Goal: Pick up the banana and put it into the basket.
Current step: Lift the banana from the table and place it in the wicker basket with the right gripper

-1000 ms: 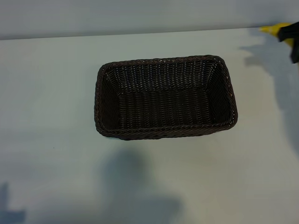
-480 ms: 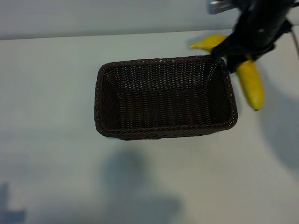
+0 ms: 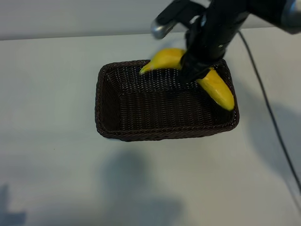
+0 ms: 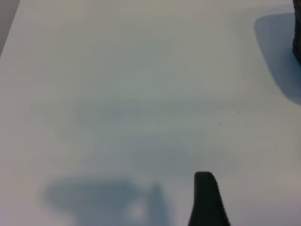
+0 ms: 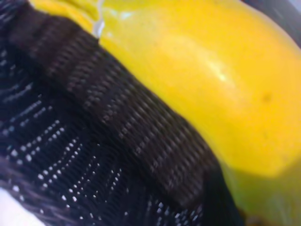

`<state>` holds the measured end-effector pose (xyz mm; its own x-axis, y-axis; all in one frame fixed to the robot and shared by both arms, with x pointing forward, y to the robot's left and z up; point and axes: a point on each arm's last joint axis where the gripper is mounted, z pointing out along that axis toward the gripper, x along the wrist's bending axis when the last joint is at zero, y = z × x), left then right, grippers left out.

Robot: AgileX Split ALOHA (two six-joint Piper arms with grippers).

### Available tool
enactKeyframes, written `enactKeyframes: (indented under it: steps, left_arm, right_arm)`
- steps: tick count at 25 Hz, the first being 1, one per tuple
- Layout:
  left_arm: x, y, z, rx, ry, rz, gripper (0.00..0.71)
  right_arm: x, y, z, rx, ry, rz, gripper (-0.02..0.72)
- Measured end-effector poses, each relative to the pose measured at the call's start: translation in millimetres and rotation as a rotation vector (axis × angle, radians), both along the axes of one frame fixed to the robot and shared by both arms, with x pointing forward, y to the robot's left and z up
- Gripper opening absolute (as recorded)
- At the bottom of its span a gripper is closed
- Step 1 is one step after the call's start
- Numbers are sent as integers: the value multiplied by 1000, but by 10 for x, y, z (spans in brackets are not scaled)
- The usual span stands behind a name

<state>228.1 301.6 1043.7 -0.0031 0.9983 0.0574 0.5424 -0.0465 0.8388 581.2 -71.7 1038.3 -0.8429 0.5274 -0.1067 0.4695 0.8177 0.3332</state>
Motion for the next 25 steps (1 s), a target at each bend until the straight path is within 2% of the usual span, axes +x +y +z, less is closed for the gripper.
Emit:
enactKeyframes:
  steps: [5,8,13,18,25]
  left_arm:
    - [0,0,0,0,0,0,496]
    - [0,0,0,0,0,0,496]
    - [0,0,0,0,0,0,496]
    - [0,0,0,0,0,0,496]
    - [0,0,0,0,0,0,496]
  right_arm:
    - [-113,227,16,-68,-124,374,414]
    - [-158,337,30,-75,-182,475,414]
    - [-106,415,-117,-75,-190,489,414]
    - [8,502,-505,-94,-150,488,414]
    - [111,580,-865,-84,-131,435,414]
